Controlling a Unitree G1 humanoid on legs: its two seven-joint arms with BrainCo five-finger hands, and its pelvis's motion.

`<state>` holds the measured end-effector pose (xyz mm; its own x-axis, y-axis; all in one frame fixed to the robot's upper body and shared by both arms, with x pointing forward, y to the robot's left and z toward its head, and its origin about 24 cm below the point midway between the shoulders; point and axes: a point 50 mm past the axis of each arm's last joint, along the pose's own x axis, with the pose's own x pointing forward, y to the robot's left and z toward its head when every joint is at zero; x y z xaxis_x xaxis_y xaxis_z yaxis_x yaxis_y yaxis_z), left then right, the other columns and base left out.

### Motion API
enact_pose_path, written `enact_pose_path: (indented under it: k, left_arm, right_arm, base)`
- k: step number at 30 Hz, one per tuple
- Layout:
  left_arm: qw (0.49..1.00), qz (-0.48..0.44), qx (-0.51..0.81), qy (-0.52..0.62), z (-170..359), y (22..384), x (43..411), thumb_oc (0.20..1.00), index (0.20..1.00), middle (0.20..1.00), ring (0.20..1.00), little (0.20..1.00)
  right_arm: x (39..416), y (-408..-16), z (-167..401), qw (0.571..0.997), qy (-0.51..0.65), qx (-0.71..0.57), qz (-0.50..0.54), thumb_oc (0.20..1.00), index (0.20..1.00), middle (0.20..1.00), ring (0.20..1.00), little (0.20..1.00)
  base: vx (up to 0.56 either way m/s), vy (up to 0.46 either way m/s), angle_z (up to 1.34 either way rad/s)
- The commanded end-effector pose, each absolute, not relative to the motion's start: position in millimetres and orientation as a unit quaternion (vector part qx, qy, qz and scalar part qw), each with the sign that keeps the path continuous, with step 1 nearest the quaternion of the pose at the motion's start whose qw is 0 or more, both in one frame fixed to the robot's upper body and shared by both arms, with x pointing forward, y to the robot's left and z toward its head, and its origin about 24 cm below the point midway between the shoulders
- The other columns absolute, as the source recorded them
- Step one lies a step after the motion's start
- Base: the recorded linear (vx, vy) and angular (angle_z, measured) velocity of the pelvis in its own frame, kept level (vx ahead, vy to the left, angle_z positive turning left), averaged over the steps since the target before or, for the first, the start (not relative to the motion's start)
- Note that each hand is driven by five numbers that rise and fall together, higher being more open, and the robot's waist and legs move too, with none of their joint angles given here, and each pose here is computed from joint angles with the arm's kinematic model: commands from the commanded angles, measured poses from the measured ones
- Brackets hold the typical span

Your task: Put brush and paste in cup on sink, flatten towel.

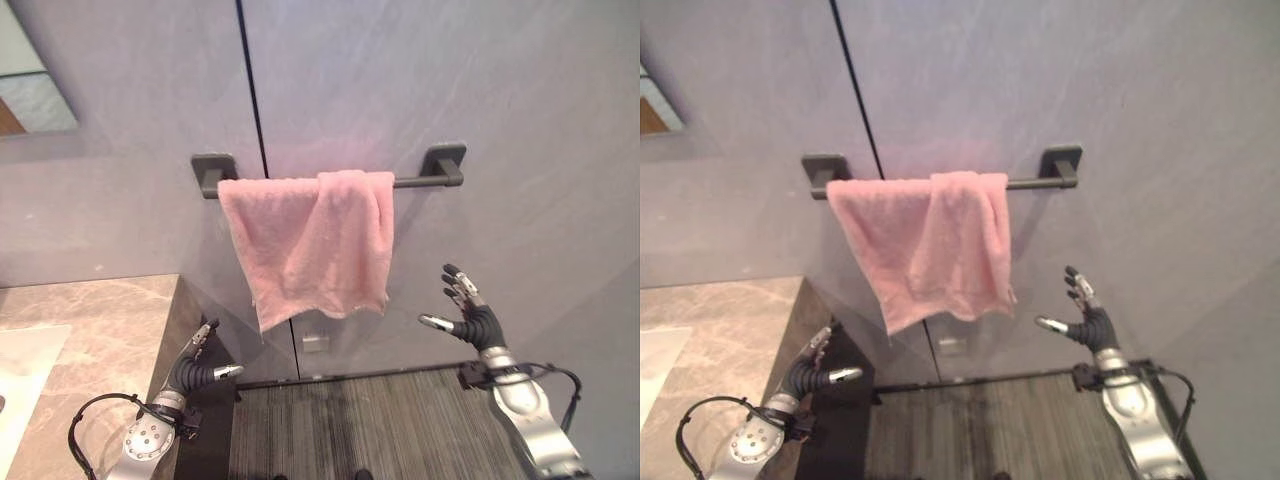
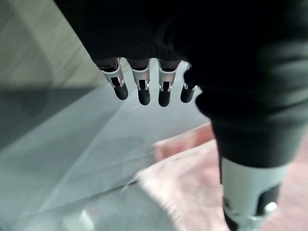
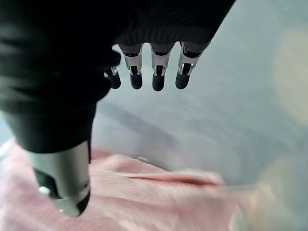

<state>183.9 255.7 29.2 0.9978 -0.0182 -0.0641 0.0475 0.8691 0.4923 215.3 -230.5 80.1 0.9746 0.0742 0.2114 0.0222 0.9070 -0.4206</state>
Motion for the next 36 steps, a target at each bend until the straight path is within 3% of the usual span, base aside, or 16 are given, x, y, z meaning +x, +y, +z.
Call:
enact_pose_path:
  k: [1, 4, 6, 7, 10, 20, 36]
  left_arm:
    - [0.927, -0.009, 0.359, -0.111, 74.1, 258.2, 201.9, 1.000, 1.000, 1.000, 1.000, 1.000]
    - [0.846, -0.001, 0.488, -0.213, 123.5, 264.6, 196.3, 1.000, 1.000, 1.000, 1.000, 1.000]
    - [0.827, -0.001, 0.513, -0.230, 131.5, 264.8, 194.9, 1.000, 1.000, 1.000, 1.000, 1.000]
    - [0.758, -0.009, 0.597, -0.263, 151.2, 267.2, 191.5, 1.000, 1.000, 1.000, 1.000, 1.000]
    - [0.686, -0.040, 0.651, -0.322, 179.6, 258.6, 185.9, 1.000, 1.000, 1.000, 1.000, 1.000]
    - [0.599, -0.075, 0.711, -0.359, 204.8, 251.3, 192.0, 1.000, 1.000, 1.000, 1.000, 1.000]
    - [0.502, -0.082, 0.726, -0.463, 243.6, 218.5, 216.3, 1.000, 1.000, 1.000, 1.000, 1.000]
  right_arm:
    - [218.1, -216.7, 124.9, 0.927, -0.258, -0.271, 0.023, 1.000, 1.000, 1.000, 1.000, 1.000]
    - [203.1, -207.6, 174.5, 0.855, -0.372, -0.356, 0.054, 1.000, 1.000, 1.000, 1.000, 1.000]
    - [201.8, -205.6, 181.1, 0.842, -0.389, -0.368, 0.057, 1.000, 1.000, 1.000, 1.000, 1.000]
    - [197.5, -198.7, 191.9, 0.821, -0.417, -0.383, 0.081, 1.000, 1.000, 1.000, 1.000, 1.000]
    - [192.9, -187.7, 208.8, 0.775, -0.448, -0.425, 0.133, 1.000, 1.000, 1.000, 1.000, 1.000]
    - [205.2, -170.1, 227.8, 0.676, -0.470, -0.530, 0.203, 1.000, 1.000, 1.000, 1.000, 1.000]
    - [227.8, -158.9, 236.9, 0.647, -0.490, -0.554, 0.186, 1.000, 1.000, 1.000, 1.000, 1.000]
  base:
    - [0.00, 0.000, 0.00]
    - [0.00, 0.000, 0.00]
    - [0.00, 0.000, 0.00]
    - [0.00, 0.000, 0.00]
    - [0.00, 0.000, 0.00]
    - [-0.02, -0.002, 0.01]
    - [0.00, -0.002, 0.04]
